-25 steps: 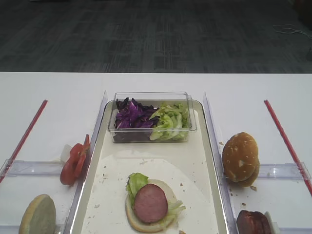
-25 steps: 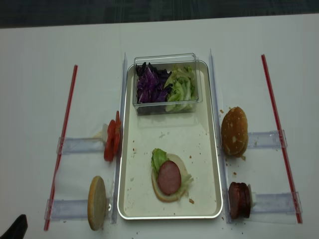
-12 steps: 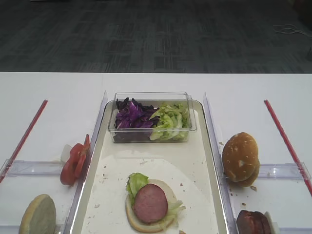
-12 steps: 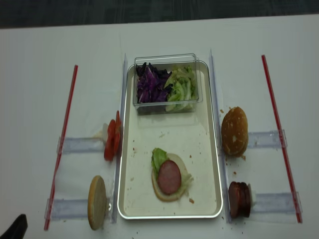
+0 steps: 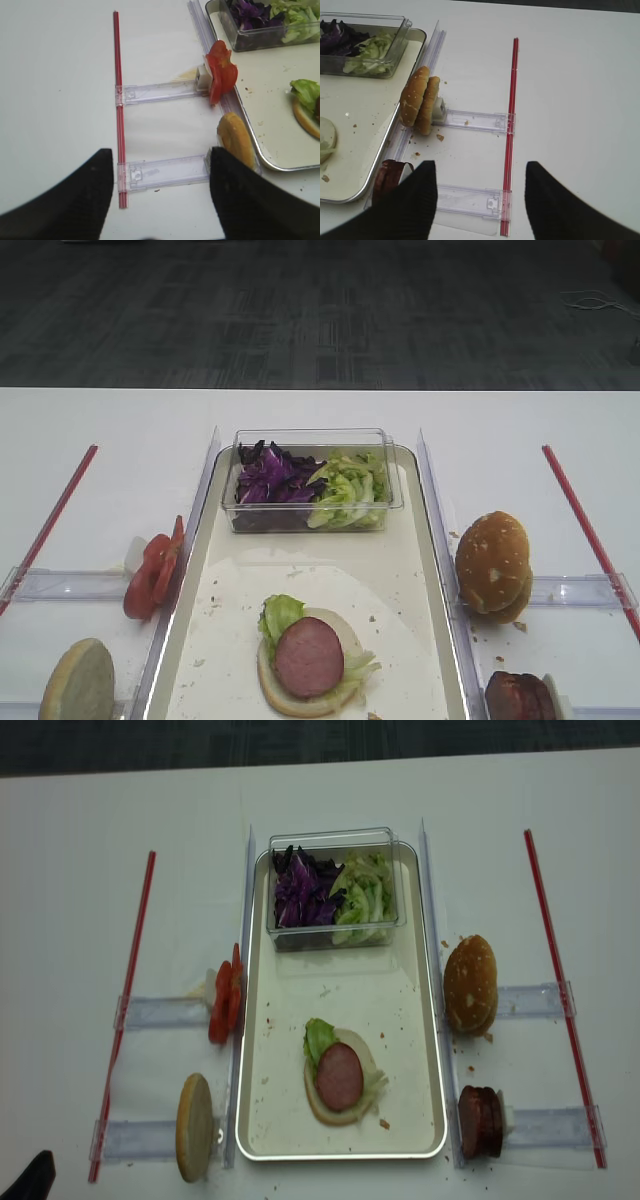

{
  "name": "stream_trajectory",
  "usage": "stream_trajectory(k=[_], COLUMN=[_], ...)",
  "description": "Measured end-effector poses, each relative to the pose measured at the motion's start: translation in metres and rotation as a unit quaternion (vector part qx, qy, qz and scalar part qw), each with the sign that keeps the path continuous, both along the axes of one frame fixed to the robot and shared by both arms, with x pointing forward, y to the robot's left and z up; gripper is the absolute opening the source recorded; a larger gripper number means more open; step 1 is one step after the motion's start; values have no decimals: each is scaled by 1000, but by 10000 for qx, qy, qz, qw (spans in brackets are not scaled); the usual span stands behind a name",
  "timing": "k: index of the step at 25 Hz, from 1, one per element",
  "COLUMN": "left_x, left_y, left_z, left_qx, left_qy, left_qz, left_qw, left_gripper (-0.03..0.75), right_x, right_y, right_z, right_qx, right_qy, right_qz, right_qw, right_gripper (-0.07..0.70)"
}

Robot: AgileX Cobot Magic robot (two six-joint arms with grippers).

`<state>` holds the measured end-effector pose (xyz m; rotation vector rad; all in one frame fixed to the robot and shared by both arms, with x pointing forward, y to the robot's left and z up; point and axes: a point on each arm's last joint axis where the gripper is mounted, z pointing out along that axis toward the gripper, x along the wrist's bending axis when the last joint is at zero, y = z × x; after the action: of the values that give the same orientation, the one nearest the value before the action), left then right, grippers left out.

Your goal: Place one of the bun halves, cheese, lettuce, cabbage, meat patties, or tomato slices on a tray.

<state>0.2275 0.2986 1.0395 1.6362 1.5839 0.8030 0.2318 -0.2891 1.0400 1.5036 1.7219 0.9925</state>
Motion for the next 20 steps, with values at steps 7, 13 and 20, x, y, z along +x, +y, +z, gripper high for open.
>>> stream_trajectory(k=[7,13,20], left_x=[0,0,0], left_y=[0,0,0], left_z=[0,0,0], left_qx=[0,0,0], left_qy=[0,0,0], left_qz=[0,0,0], left_qw=[10000,10000,10000], left_gripper=[429,429,429], right_x=[0,0,0], right_y=[0,0,0], right_z=[0,0,0], right_qx=[0,0,0], right_qy=[0,0,0], right_qz=[0,0,0], right_qw=[10000,10000,10000], right_gripper=[405,405,406])
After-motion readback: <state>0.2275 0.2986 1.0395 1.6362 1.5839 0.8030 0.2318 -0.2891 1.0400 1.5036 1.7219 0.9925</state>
